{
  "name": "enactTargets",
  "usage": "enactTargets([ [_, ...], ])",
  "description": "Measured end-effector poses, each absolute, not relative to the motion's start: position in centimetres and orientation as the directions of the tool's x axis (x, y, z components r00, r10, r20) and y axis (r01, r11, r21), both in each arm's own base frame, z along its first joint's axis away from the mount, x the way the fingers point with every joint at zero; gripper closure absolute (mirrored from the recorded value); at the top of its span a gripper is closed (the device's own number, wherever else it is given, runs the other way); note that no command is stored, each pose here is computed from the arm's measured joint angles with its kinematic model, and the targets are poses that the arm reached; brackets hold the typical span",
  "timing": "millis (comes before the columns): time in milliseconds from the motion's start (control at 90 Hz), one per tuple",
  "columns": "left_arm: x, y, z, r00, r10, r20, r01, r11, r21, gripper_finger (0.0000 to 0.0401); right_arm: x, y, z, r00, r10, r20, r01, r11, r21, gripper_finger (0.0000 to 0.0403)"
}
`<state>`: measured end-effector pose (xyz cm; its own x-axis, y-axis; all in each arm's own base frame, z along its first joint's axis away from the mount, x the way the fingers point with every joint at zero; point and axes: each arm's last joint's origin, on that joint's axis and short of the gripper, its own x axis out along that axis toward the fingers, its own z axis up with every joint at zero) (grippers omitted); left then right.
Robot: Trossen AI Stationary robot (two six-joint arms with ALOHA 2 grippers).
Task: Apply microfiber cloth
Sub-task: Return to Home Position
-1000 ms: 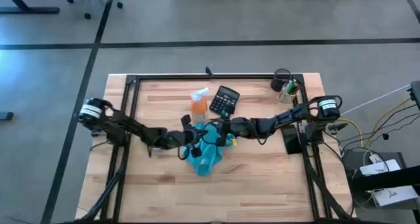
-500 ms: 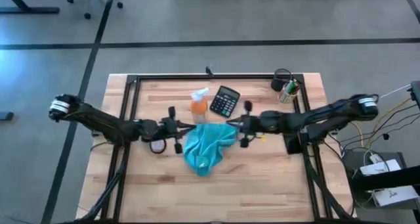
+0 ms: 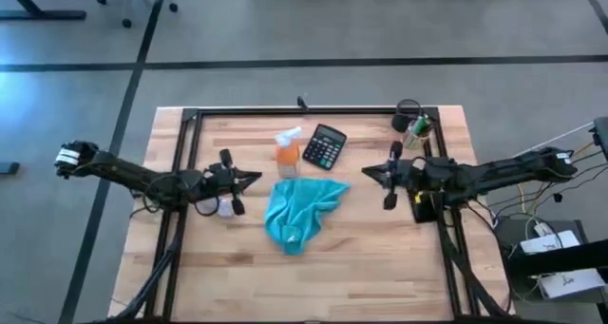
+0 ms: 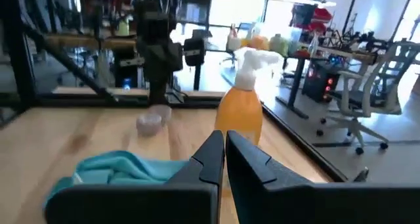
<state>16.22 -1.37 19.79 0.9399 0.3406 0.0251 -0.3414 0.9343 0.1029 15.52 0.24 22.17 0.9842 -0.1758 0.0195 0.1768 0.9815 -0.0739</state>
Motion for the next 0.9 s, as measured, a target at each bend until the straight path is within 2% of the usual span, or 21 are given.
enactTargets([
  [167,14.4,-0.9,18.6,0.922,0.384,0.054,-0.385,0.923,0.017,0.0401,13.5,0.1,21.1,0.981,-0.174,0.084,0.177,0.984,-0.029,0.04],
  [333,13.1,-0.7,17.2,0.922,0.385,0.045,-0.383,0.923,-0.044,0.0401,12.4,0.1,19.5,0.983,-0.174,0.053,0.174,0.985,0.014,0.04],
  [533,12.7,-0.6,16.9,0.924,0.383,0.011,-0.383,0.923,-0.033,0.0401,11.7,0.1,18.6,0.985,-0.168,0.039,0.166,0.985,0.048,0.04],
  [633,12.5,-0.7,16.4,0.941,0.336,-0.04,-0.335,0.942,0.026,0.0401,11.4,0.1,18.1,0.988,-0.146,0.041,0.144,0.989,0.038,0.04],
  [700,12.3,-0.8,16.1,0.944,0.32,-0.074,-0.321,0.947,0.002,0.0401,11.2,0.1,17.9,0.989,-0.143,0.03,0.142,0.99,0.016,0.04],
  [744,12.2,-0.9,16.0,0.958,0.275,-0.08,-0.278,0.96,-0.029,0.0401,11.0,0.1,17.7,0.99,-0.143,0.02,0.143,0.99,0.01,0.04],
  [844,12.0,-1.5,16.6,0.999,0.023,-0.031,-0.024,0.999,-0.033,0.0401,10.8,0.1,17.4,0.99,-0.14,0.0,0.14,0.99,0.005,0.04],
  [900,11.8,-1.7,16.8,0.999,-0.045,-0.006,0.045,0.999,-0.029,0.0401,10.7,0.1,17.3,0.99,-0.14,-0.012,0.14,0.99,0.003,0.04],
])
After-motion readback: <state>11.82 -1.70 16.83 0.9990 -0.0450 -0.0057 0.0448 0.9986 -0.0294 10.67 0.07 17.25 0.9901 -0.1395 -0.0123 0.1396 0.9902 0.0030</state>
